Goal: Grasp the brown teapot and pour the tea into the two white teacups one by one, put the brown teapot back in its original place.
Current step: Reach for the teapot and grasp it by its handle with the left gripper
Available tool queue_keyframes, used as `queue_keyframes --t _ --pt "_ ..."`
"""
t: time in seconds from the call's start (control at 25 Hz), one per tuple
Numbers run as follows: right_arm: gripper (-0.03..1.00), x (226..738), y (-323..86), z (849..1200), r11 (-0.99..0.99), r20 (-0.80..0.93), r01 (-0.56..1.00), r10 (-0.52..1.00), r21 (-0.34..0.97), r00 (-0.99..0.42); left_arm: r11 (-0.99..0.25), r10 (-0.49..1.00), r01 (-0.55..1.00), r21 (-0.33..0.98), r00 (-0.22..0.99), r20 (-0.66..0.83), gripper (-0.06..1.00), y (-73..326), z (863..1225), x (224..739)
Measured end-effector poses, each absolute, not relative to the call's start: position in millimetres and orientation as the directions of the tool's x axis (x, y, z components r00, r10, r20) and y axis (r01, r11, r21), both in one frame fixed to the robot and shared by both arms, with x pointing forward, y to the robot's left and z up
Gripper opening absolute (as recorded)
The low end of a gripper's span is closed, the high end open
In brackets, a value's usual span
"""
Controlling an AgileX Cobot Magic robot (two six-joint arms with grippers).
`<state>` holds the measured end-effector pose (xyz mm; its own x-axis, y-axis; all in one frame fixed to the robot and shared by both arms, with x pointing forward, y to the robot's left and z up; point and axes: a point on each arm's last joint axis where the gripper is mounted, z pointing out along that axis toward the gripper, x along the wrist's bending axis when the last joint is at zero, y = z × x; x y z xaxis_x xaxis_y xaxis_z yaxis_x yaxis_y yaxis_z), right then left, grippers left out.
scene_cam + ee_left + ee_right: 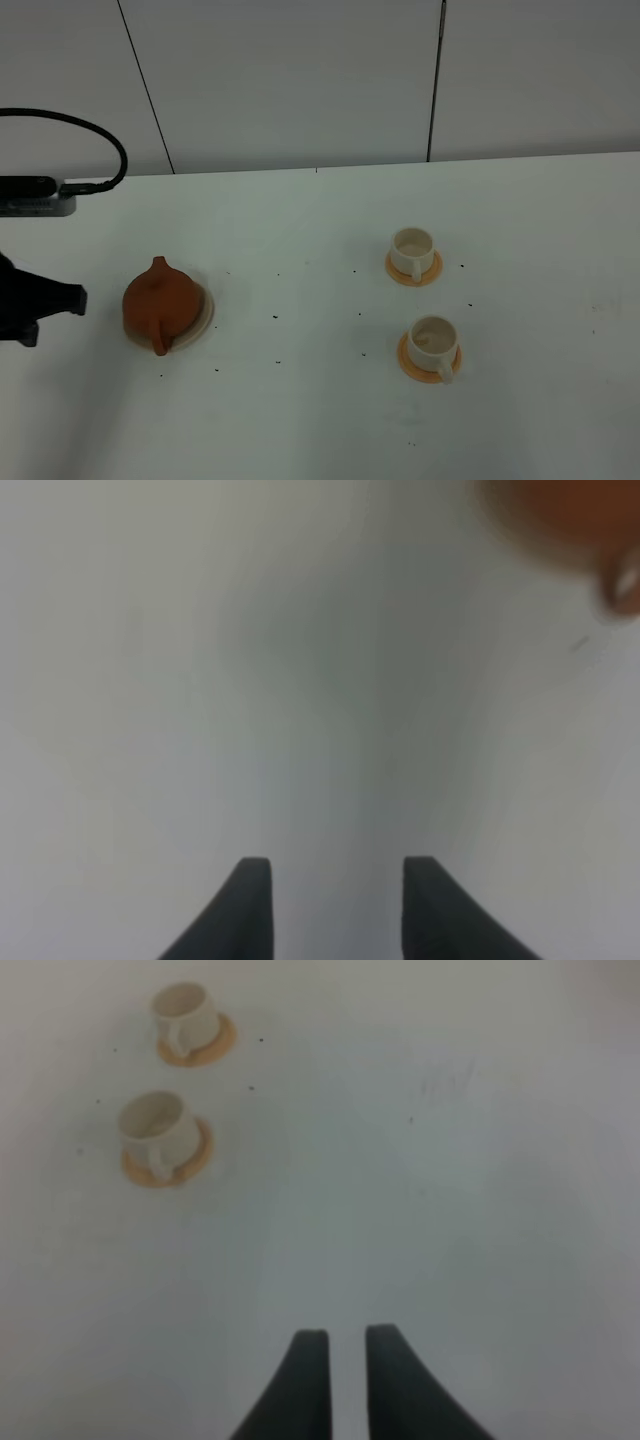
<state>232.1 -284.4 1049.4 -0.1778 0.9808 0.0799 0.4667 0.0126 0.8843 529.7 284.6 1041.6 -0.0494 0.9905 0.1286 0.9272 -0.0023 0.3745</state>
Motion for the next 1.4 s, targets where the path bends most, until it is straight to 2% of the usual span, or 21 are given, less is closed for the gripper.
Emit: queue_keyframes --t 0.16,0.6,0.92,1.2,1.4 --pt "0.09 232.1 -284.4 1049.4 0.013 0.080 0.467 0.981 0.884 -0.178 0.064 0.995 0.903 0.425 -0.091 0.043 0.37 277.8 1028.4 546.0" --pt "0.09 232.1 -284.4 1049.4 0.013 0.080 0.467 0.981 0.884 -0.178 0.166 0.986 0.902 0.398 -0.147 -0.077 0.37 267.5 999.3 564.3" --pt "0.09 232.1 -284.4 1049.4 0.013 0.080 0.467 0.981 0.884 -0.178 0.145 0.987 0.920 0.365 -0.111 -0.112 0.37 255.3 977.1 573.3" --pt "0.09 232.1 -284.4 1049.4 0.013 0.080 0.467 0.981 0.884 -0.178 0.118 0.991 0.913 0.392 -0.085 -0.100 0.37 254.9 987.2 581.6" --pt "0.09 232.1 -284.4 1049.4 0.013 0.080 0.467 0.981 0.884 -0.178 0.110 0.993 0.934 0.339 -0.087 -0.081 0.37 253.6 996.5 594.1"
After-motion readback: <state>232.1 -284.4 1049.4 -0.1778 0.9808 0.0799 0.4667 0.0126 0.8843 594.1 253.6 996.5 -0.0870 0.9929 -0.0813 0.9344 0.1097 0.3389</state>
